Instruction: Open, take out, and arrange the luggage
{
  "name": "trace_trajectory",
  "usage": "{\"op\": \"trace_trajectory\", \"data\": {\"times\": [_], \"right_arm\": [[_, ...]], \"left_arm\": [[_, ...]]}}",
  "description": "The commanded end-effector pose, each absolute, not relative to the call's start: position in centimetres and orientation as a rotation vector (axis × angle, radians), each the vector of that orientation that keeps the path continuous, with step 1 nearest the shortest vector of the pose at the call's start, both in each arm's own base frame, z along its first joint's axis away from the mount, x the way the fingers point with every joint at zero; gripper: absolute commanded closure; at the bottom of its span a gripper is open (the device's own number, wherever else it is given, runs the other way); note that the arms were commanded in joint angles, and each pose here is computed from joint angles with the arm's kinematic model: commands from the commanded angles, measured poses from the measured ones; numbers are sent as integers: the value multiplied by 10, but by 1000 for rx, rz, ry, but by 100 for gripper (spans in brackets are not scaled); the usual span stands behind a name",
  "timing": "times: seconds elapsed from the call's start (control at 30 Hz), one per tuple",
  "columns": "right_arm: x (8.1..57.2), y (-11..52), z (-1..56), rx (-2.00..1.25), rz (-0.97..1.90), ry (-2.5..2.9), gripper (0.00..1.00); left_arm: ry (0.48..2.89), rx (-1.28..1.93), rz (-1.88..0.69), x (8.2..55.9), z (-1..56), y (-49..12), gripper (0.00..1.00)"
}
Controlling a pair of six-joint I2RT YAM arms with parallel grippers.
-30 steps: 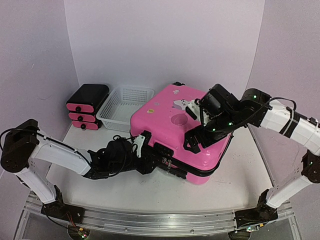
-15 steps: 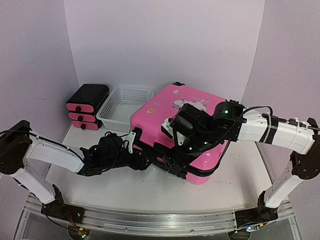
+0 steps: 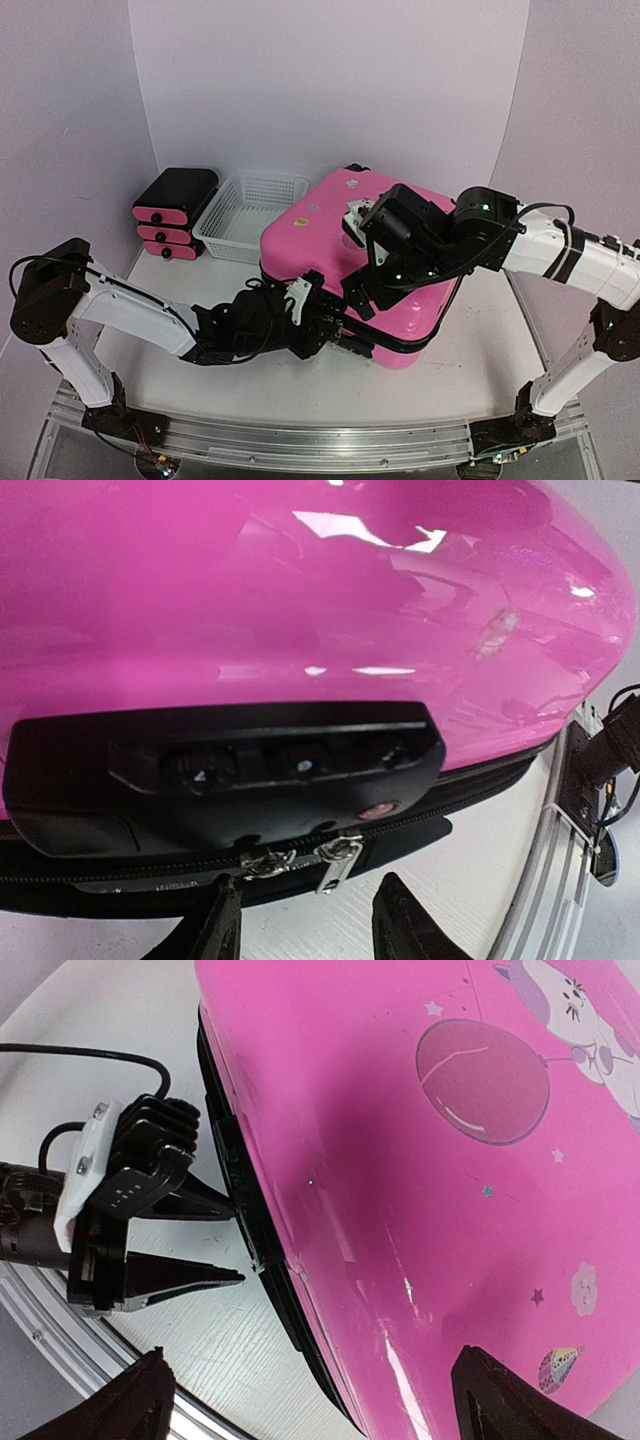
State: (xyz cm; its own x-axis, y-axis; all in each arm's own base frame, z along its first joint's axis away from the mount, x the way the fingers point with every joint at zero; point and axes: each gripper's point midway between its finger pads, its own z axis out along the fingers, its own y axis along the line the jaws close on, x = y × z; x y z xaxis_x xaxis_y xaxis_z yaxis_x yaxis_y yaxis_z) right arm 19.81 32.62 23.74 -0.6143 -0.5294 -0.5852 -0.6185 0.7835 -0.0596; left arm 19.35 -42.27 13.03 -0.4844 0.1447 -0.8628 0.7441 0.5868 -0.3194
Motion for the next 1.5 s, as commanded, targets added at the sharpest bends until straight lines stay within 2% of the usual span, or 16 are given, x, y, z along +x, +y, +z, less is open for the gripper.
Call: {"op": "trace_trajectory", "data": {"times": [0.0, 0.07, 0.13, 0.2, 0.33, 0.43, 0.6, 0.67, 1.07, 1.37, 1.47], "right_arm": [[200, 319, 252, -779, 229, 2344, 3], [194, 322, 249, -785, 274, 2367, 7], [183, 332, 244, -798, 373, 2411, 12], [172, 343, 233, -772, 484, 2460, 15], [159, 369, 205, -637, 682, 2539, 33], [162, 379, 187, -543, 601, 2558, 41], [188, 361, 164, -226, 337, 2491, 45], [195, 356, 159, -120, 272, 2458, 51], [217, 359, 143, 141, 95, 2275, 56], [219, 375, 118, 219, 92, 2285, 55], [221, 374, 112, 247, 85, 2273, 59]], "left_arm": [[1920, 610, -821, 215, 144, -429, 60], [1931, 598, -818, 215, 141, -427, 63], [1952, 544, -811, 217, 139, -415, 60], [1960, 548, -821, 214, 138, -406, 54], [1996, 519, -839, 212, 144, -379, 41], [2042, 466, -837, 221, 151, -352, 37], [2056, 458, -926, 228, 183, -326, 25], [2043, 503, -904, 225, 197, -321, 22], [2204, 512, -737, 234, 218, -288, 11], [2194, 501, -835, 244, 245, -281, 9], [2172, 500, -856, 245, 256, -280, 9]]}}
